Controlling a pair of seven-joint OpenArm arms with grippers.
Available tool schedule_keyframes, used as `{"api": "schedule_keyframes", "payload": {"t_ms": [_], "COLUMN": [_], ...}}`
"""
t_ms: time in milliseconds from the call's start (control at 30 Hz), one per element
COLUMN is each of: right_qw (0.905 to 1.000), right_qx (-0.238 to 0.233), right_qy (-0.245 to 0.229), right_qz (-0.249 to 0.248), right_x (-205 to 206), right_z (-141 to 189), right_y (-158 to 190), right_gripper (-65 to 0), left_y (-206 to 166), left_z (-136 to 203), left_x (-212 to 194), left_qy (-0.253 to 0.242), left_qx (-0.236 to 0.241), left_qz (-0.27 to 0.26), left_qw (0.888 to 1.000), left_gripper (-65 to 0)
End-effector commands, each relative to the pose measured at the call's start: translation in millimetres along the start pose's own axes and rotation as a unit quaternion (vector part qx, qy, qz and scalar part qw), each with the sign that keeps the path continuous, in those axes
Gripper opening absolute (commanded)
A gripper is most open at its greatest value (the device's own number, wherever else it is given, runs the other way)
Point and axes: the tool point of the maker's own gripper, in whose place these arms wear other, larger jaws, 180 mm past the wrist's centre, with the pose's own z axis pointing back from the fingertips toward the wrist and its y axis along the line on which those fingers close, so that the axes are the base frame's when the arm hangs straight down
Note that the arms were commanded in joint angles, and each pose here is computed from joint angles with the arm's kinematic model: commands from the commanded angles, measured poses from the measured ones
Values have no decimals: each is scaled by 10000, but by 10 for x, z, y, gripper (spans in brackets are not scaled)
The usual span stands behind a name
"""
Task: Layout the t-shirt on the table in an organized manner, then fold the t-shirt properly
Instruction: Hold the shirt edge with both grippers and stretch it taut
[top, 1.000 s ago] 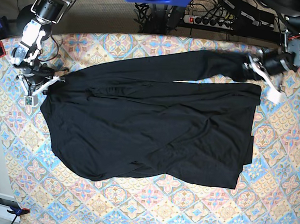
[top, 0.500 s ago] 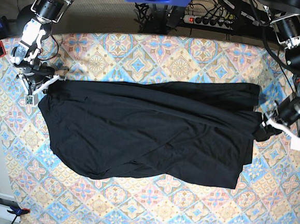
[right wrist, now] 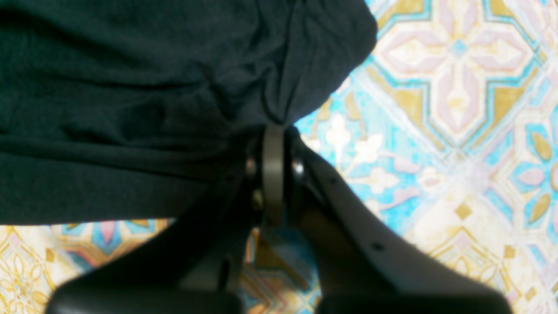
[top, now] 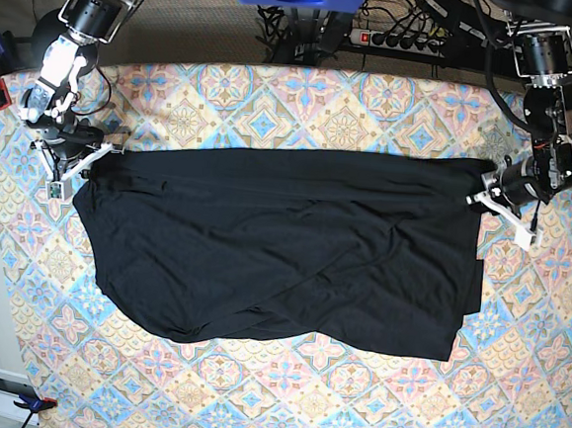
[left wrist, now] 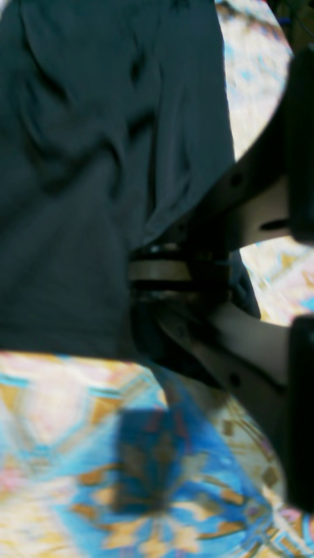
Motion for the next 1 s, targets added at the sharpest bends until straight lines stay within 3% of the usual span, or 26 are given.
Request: {"api": "schedule_keyframes", "payload": {"t_ms": [0, 100, 267, 333, 467, 767, 833, 967], "right_qw": [9996, 9996, 9996, 9996, 9996, 9996, 9996, 9996], "right_qx": [-73, -73, -73, -74, -74, -74, -74, -74], "right_qy": [-262, -262, -262, -269, -269, -269, -269, -269], "right_qz": [67, 67, 67, 71, 71, 71, 71, 71], "right_x": [189, 189, 189, 194, 194, 194, 194, 194], "right_z": [48, 48, 48, 50, 50, 50, 50, 50], "right_y": [-71, -71, -71, -71, -71, -71, -71, -71], "right_gripper": [-645, -645, -645, -645, -645, -644, -644, -644], "left_y": [-3, 30, 124, 176, 245, 446, 435, 321], "left_z": [52, 41, 76, 105, 181, 280, 260, 26], "left_x": [147, 83, 11, 1, -34, -75, -59, -284], "left_qy": [-175, -86, -58, -85, -158, -143, -228, 113], "left_qx": [55, 129, 197, 231, 138, 363, 355, 230], "left_qz": [-154, -185, -86, -16, 255, 281, 270, 180], "left_qw": [9997, 9997, 9998, 9997, 9995, 9988, 9987, 9995], "left_gripper": [-616, -526, -313, -273, -272, -272, -272, -272]}}
